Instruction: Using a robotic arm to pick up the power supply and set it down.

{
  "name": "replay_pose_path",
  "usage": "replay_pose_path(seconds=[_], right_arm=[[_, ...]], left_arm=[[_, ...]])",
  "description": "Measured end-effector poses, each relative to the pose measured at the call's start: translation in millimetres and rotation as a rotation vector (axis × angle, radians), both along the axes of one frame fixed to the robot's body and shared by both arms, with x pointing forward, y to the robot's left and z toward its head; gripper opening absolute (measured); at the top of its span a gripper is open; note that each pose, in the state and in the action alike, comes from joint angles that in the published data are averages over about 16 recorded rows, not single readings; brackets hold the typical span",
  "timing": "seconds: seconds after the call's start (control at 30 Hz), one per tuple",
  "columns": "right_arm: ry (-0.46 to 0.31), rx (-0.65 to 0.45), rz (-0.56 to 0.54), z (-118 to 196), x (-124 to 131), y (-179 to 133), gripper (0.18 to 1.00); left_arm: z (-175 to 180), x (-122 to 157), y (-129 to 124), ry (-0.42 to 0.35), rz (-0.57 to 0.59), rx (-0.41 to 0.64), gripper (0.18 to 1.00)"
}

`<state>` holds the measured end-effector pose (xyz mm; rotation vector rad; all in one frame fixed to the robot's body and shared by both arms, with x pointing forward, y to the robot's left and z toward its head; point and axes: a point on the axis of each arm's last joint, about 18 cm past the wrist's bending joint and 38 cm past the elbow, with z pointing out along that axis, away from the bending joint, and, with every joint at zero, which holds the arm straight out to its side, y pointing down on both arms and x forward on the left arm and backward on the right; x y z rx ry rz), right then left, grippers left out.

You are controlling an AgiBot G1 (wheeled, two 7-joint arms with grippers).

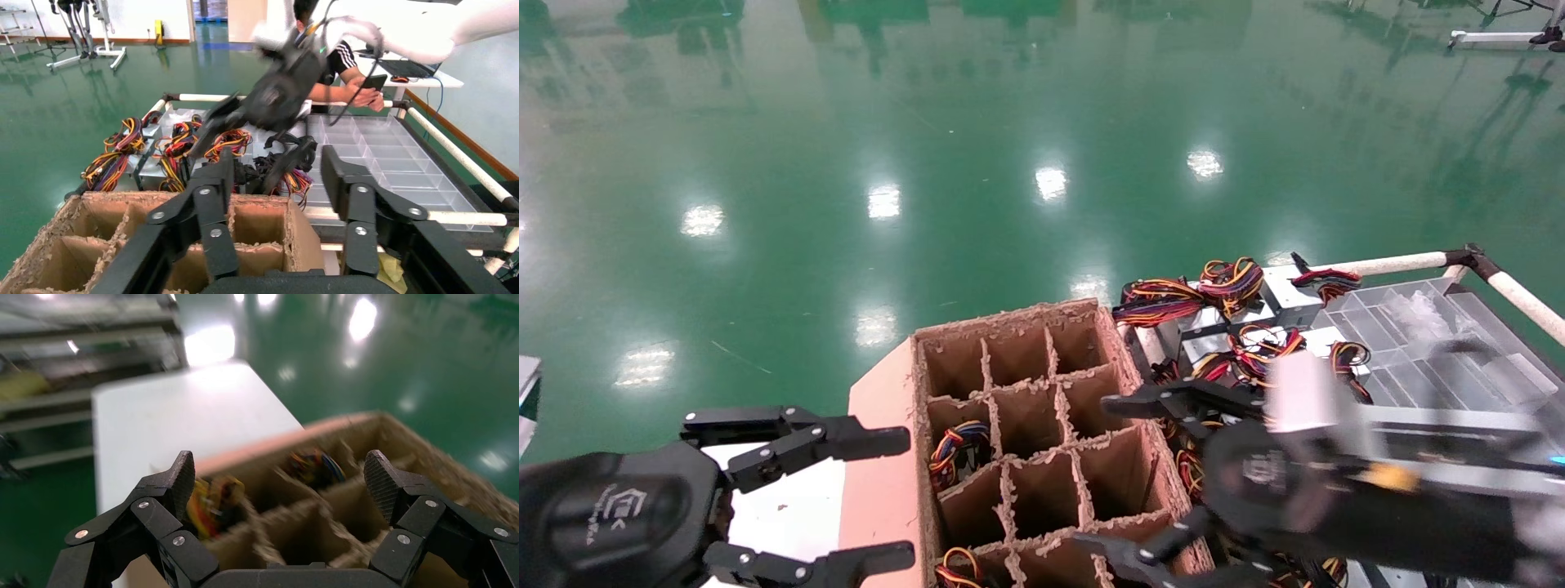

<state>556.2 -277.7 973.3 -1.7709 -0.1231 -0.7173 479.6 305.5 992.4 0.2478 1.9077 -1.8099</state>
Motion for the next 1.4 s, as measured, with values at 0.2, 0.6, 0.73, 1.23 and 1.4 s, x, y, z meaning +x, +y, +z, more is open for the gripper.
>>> replay_pose_path(seconds=[0.2,0.6,0.73,1.23,1.4], right_arm=[[-0.041,-0.117,-0.065,-7.2,52.1,32.1,1.0],[-0.217,-0.291,-0.077,-6.9,121.7,102.1,1.0],[-0.265,-0.328,-0.068,-6.7,133.0,117.5,0.999],[-0.319,-0.418,-0.053,-8.8,150.7,142.5,0.924],[-0.319,-0.427,-0.054,-9.6,152.1,146.4,0.858]], left_arm=[[0.0,0.0,0.0,0.0,0.0,0.0,0.542],[0.0,0.0,0.0,0.0,0.0,0.0,0.312],[0.0,0.0,0.0,0.0,0.0,0.0,0.27],[0.0,0.0,0.0,0.0,0.0,0.0,0.196],[0.0,0.0,0.0,0.0,0.0,0.0,0.211]])
